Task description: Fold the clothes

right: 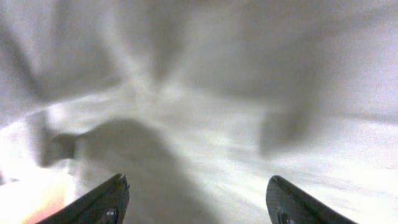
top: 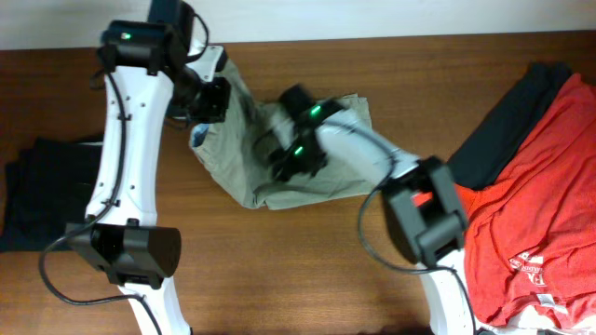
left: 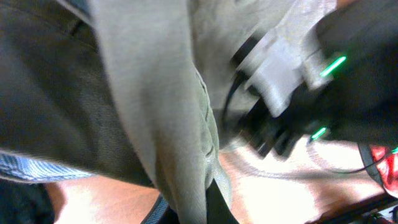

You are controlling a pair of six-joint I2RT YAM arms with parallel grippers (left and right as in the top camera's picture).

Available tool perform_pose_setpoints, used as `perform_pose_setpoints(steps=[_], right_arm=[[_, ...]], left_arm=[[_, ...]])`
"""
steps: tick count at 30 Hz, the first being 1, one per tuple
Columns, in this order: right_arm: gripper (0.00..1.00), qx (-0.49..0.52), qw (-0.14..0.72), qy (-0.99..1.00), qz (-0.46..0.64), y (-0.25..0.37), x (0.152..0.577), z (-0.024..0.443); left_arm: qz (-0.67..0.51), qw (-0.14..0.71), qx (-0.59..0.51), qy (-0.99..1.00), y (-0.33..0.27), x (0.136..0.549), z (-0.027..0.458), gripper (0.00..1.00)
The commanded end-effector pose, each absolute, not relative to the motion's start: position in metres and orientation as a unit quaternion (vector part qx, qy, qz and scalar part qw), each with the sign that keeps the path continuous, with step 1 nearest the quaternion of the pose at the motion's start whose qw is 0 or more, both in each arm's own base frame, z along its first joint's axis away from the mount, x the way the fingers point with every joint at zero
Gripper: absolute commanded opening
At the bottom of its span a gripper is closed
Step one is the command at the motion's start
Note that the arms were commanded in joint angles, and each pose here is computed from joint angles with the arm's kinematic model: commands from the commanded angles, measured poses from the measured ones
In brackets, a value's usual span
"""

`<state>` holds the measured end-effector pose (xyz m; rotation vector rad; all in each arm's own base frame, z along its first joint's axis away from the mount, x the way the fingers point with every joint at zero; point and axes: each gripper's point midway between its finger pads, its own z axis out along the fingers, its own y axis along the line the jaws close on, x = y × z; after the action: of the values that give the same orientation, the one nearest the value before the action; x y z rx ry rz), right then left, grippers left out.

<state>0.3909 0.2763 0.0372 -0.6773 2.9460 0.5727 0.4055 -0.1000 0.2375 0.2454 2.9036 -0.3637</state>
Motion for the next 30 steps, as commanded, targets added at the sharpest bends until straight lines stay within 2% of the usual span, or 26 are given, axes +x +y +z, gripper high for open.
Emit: perform_pose_setpoints(steps=[1, 2, 5, 8, 11, 15, 17, 23, 24, 25, 26, 28, 30], right_arm=[[0.77, -0.138, 0.098, 0.979, 0.11, 0.175, 0.44, 0.096], [0.76, -0.092, 0.063, 0.99, 0.087, 0.126, 0.436, 0.08], [0.75, -0.067, 0.013, 0.994, 0.079, 0.087, 0.416, 0.049], [0.71, -0.066, -0.023, 0.995, 0.077, 0.083, 0.392, 0.02], [0.64, -0.065, -0.043, 0.994, 0.075, 0.081, 0.372, -0.006], [0.62, -0.064, -0.053, 0.994, 0.074, 0.08, 0.365, -0.011], [0.62, -0.064, -0.053, 0.994, 0.074, 0.08, 0.365, -0.011], [0.62, -0.064, -0.053, 0.994, 0.074, 0.08, 0.365, -0.011], [0.62, -0.064, -0.053, 0.994, 0.074, 0.08, 0.366, -0.011], [0.62, -0.063, -0.053, 0.994, 0.071, 0.078, 0.367, -0.007], [0.63, -0.061, -0.051, 0.995, 0.057, 0.072, 0.372, 0.002], [0.64, -0.025, -0.019, 1.0, -0.005, 0.028, 0.405, 0.056], [0.64, 0.024, 0.036, 0.999, -0.014, -0.007, 0.432, 0.125]], left_arm=[[-0.134, 0.123, 0.075, 0.98, -0.12, 0.416, 0.239, 0.0], [-0.139, 0.138, 0.072, 0.978, -0.129, 0.423, 0.24, 0.0], [-0.149, 0.152, 0.091, 0.973, -0.158, 0.433, 0.235, 0.0], [-0.155, 0.131, 0.118, 0.972, -0.2, 0.439, 0.201, 0.0], [-0.192, 0.13, 0.161, 0.959, -0.254, 0.437, 0.187, 0.0], [-0.207, 0.149, 0.211, 0.944, -0.306, 0.428, 0.183, 0.03], [-0.206, 0.138, 0.22, 0.943, -0.316, 0.423, 0.171, 0.03], [-0.232, 0.151, 0.232, 0.932, -0.333, 0.424, 0.177, 0.04], [-0.264, 0.147, 0.24, 0.923, -0.343, 0.42, 0.183, 0.09], [-0.297, 0.149, 0.249, 0.91, -0.354, 0.418, 0.191, 0.38], [-0.306, 0.152, 0.25, 0.906, -0.355, 0.419, 0.193, 0.46], [-0.311, 0.166, 0.259, 0.899, -0.347, 0.429, 0.198, 0.47], [-0.302, 0.196, 0.222, 0.906, -0.308, 0.464, 0.202, 0.51]])
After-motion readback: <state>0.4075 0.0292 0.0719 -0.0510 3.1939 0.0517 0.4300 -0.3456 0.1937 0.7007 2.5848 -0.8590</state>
